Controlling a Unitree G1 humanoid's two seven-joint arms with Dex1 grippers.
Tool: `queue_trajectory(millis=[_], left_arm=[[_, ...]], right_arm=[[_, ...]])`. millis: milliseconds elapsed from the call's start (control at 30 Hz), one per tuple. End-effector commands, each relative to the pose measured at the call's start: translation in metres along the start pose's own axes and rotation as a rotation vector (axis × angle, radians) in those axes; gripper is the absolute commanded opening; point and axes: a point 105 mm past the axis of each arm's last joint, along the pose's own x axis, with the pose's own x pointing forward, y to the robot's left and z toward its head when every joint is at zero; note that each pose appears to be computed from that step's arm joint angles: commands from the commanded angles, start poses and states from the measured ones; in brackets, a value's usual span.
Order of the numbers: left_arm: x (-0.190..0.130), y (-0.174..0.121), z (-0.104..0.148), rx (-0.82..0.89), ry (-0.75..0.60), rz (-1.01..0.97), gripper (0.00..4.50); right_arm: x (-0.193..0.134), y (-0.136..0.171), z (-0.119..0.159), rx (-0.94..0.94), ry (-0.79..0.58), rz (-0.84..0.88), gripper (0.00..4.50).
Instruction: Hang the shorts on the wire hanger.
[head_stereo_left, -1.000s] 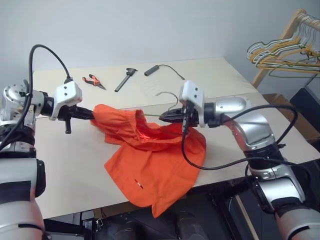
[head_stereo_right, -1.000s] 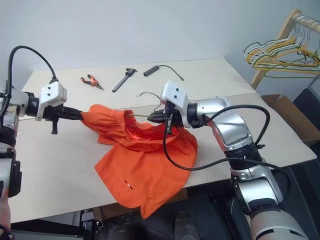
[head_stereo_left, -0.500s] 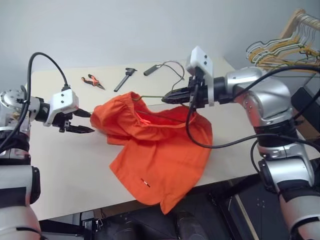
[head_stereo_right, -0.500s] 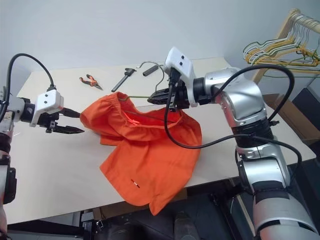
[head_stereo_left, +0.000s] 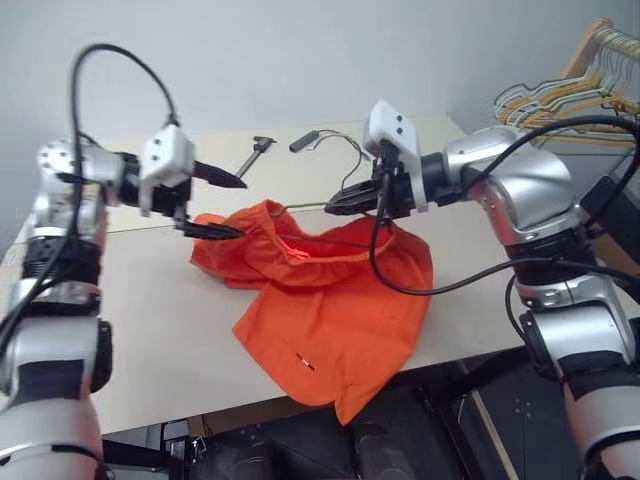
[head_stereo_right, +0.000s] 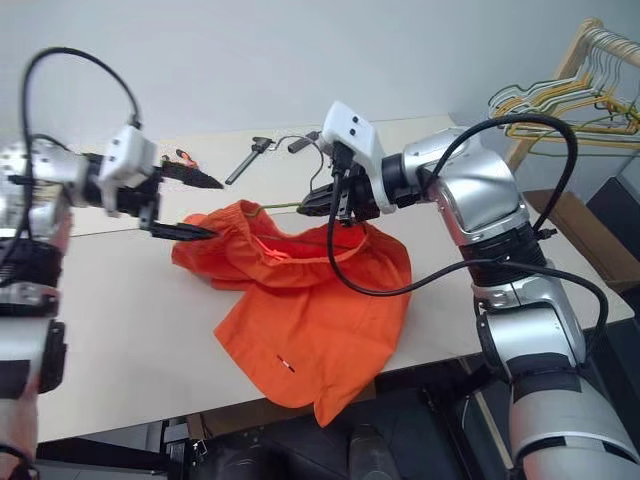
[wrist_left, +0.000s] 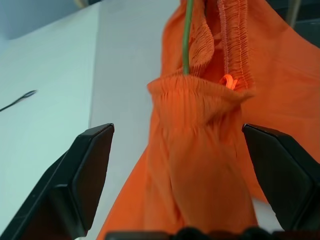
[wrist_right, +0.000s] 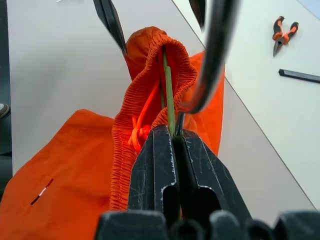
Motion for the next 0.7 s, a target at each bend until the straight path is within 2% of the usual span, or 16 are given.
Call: queue_trajectory(millis=[33, 133, 233, 600, 633, 700], left_arm=[[0.012, 0.007, 0.003, 0.055, 0.052, -0.019, 4.48], [0.022, 0.009, -0.005, 0.064, 0.107, -0.045, 4.48], [0.027, 0.009, -0.006, 0.064, 0.104, -0.061, 3.88], [0.026, 0.007, -0.010, 0.062, 0.100, -0.062, 0.30], [0.025, 0.007, -0.010, 0.058, 0.098, -0.061, 0.02], [0.024, 0.007, -0.010, 0.054, 0.095, -0.061, 0.02]], right_arm=[[-0.005, 0.000, 0.019, -0.078, -0.024, -0.004, 0.00], [-0.004, 0.001, 0.021, -0.087, -0.023, 0.006, 0.00], [-0.003, 0.003, 0.022, -0.092, -0.023, 0.013, 0.00], [-0.001, 0.003, 0.024, -0.098, -0.025, 0.015, 0.00], [-0.001, 0.003, 0.024, -0.097, -0.026, 0.015, 0.00], [0.000, 0.004, 0.024, -0.096, -0.027, 0.014, 0.00]])
